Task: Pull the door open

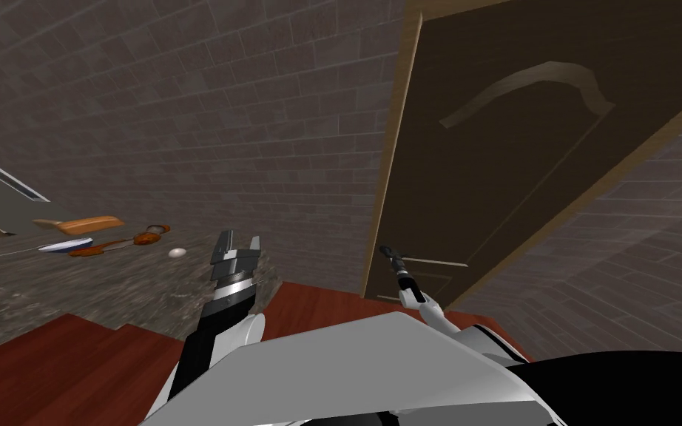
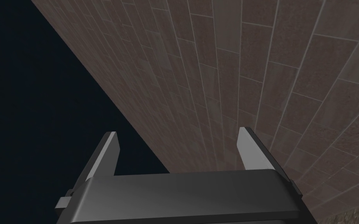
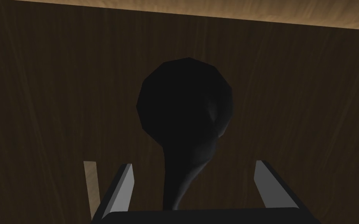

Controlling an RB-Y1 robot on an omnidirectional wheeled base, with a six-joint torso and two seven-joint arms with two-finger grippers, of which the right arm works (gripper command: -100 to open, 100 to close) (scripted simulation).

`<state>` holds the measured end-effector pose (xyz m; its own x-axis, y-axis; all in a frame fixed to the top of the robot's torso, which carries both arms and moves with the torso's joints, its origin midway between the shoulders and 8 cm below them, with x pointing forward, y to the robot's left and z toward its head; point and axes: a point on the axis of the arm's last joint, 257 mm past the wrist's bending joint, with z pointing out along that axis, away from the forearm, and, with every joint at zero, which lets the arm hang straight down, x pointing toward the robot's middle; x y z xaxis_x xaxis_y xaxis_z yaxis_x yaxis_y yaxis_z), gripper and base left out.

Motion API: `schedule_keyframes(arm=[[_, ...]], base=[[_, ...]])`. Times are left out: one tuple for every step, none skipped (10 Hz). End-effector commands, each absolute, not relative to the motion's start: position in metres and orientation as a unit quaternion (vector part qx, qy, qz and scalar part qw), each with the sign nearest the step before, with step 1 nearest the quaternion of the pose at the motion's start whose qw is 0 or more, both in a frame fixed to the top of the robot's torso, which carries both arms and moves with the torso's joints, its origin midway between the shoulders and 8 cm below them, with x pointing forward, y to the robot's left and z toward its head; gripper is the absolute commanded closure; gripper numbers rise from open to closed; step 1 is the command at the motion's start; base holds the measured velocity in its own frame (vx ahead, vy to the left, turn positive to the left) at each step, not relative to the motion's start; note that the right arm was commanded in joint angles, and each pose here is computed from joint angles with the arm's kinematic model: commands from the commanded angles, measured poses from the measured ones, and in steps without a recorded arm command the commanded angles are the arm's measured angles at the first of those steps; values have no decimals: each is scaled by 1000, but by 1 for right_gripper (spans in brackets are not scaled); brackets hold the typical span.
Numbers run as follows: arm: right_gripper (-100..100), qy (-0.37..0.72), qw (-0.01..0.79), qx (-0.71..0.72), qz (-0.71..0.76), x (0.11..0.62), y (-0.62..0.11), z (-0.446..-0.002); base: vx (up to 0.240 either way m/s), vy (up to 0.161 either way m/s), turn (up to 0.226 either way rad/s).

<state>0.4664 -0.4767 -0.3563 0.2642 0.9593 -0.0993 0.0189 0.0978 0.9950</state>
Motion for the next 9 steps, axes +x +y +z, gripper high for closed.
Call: schedule_keyframes(arm=[[-100, 454, 585, 538, 402, 466, -477, -356], [100, 454, 585, 538, 402, 466, -477, -356], [100, 454, 585, 538, 402, 466, -477, -356], [100, 454, 585, 538, 402, 466, -477, -356], [100, 454, 585, 538, 402, 466, -477, -356], [100, 454, 585, 538, 402, 466, -477, -356], [100, 454, 585, 538, 402, 466, -477, -356], [100, 460, 581, 535, 406, 465, -475, -357], [100, 461, 580, 534, 408, 465, -474, -356]], base=[[77, -13, 25], [-14, 2, -20], [-28, 3, -13], [-19, 0, 9], [-11, -1, 6], [-6, 1, -1], [0, 0, 0], [-83, -29, 110], [-166, -48, 102]])
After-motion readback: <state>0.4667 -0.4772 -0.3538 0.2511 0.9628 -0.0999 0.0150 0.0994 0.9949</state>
